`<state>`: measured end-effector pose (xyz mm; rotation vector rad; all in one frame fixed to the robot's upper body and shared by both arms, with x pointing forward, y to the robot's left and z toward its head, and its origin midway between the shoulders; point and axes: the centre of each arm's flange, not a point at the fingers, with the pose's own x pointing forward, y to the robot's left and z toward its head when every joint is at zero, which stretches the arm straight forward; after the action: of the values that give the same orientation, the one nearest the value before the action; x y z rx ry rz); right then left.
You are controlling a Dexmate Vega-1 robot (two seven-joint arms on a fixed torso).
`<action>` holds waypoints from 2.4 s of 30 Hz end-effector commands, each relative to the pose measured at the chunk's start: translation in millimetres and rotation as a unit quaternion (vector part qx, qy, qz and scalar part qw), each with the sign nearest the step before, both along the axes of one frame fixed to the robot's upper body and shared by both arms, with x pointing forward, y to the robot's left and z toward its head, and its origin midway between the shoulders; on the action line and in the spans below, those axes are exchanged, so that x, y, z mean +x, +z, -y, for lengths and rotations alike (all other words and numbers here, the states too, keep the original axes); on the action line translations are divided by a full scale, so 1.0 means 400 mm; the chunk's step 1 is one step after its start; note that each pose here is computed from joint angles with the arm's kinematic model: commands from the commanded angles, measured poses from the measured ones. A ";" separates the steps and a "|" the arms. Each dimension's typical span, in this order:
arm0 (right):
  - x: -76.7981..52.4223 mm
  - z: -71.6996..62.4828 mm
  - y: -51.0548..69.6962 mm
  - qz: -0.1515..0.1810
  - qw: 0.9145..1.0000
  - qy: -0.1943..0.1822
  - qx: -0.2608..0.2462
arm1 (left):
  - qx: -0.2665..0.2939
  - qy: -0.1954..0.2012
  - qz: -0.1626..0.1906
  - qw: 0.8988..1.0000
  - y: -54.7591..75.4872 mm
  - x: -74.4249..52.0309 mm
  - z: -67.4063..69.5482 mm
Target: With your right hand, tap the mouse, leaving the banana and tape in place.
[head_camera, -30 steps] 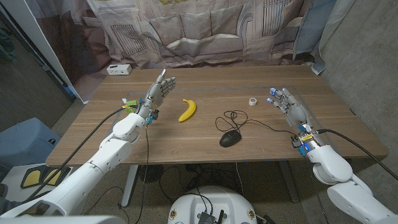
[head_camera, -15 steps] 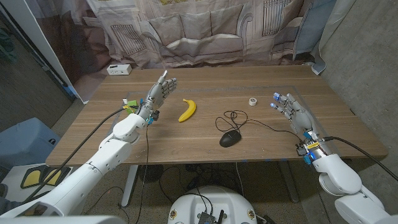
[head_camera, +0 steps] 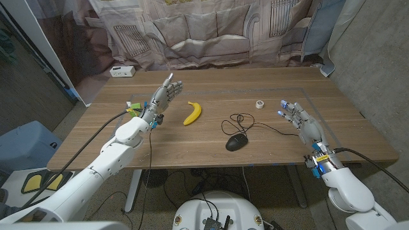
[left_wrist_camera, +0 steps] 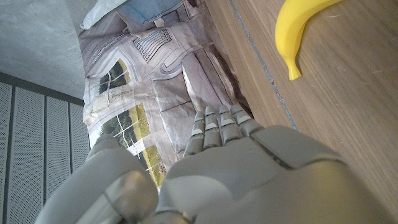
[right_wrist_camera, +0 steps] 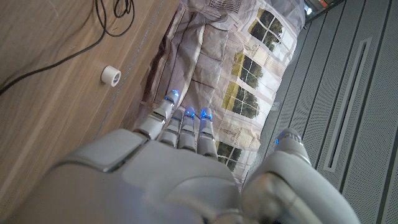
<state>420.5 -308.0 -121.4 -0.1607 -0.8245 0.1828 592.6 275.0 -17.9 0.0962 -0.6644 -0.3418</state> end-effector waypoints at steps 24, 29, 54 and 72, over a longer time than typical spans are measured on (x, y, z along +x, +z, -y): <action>-0.051 -0.063 -0.003 0.049 0.991 -0.080 -0.092 | -0.001 -0.014 0.016 1.000 -0.001 0.001 -0.011; -0.056 -0.067 0.003 0.059 0.986 -0.113 -0.108 | 0.000 -0.015 0.015 1.000 -0.001 0.005 -0.012; -0.054 -0.079 0.026 0.114 0.942 -0.234 -0.211 | 0.022 -0.016 0.014 1.000 0.016 0.015 -0.002; -0.043 -0.078 0.033 0.143 0.900 -0.303 -0.278 | 0.028 -0.014 0.007 0.999 0.019 0.025 0.009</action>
<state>402.4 -278.8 -110.6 -0.8633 -0.9455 -0.1603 600.8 274.5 -11.1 0.1297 -0.6815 -0.3878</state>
